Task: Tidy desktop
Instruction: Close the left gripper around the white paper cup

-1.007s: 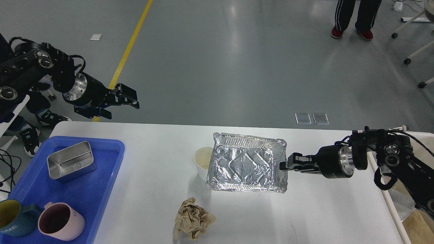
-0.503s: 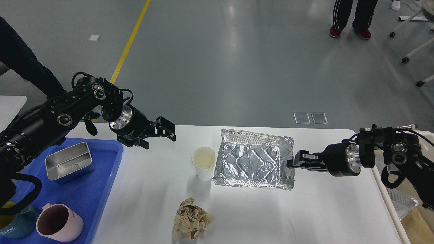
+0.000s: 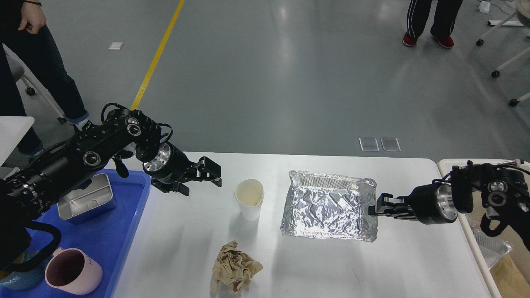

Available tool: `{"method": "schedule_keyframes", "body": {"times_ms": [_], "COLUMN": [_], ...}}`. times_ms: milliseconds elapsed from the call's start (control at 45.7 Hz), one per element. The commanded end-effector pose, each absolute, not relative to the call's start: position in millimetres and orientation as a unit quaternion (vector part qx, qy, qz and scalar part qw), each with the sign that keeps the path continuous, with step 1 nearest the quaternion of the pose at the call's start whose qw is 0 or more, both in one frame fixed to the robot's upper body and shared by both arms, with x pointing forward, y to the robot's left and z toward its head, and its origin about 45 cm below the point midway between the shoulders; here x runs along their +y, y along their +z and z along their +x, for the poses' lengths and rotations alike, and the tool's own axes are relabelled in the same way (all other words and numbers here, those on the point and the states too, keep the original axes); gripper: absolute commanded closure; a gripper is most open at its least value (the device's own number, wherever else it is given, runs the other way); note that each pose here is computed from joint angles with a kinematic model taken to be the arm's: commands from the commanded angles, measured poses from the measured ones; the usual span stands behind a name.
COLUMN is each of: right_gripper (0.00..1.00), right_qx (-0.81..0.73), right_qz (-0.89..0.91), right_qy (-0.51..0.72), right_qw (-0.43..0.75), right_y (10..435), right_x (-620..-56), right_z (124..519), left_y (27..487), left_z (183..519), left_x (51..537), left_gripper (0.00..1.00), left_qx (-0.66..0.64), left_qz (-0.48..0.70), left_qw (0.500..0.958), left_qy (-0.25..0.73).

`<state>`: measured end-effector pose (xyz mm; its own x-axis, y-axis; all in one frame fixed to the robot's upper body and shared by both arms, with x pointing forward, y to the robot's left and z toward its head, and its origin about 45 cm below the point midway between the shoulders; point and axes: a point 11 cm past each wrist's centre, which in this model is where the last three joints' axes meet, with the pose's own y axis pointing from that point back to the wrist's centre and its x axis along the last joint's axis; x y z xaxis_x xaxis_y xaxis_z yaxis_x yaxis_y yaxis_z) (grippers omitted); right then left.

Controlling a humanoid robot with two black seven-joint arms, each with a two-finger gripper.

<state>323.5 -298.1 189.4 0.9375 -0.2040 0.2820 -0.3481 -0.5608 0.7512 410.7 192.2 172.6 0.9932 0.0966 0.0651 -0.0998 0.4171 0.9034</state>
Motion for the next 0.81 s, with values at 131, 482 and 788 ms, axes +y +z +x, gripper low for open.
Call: {"method": "schedule_keyframes", "body": {"times_ms": [131, 482, 788], "right_gripper": [1.00, 1.00, 1.00], "right_qx": [-0.157, -0.157, -0.157], "right_qz": [0.879, 0.880, 0.881], "right_qy": [0.080, 0.080, 0.078], "right_qw": [0.443, 0.442, 0.440], "right_y": [188.7, 189.0, 188.2], "right_x": [-299.2, -298.9, -298.7], "right_z": [323.3, 323.0, 322.4], "left_y": [167.5, 166.9, 159.3], "left_z": [408.1, 409.4, 408.1], "left_x": [181.0, 160.3, 149.8], "left_gripper": [0.02, 0.02, 0.02], "left_qx": [0.002, 0.002, 0.002], "left_qz": [0.530, 0.518, 0.506], "left_qw": [0.846, 0.854, 0.861], "left_qy": [0.052, 0.046, 0.054]}}
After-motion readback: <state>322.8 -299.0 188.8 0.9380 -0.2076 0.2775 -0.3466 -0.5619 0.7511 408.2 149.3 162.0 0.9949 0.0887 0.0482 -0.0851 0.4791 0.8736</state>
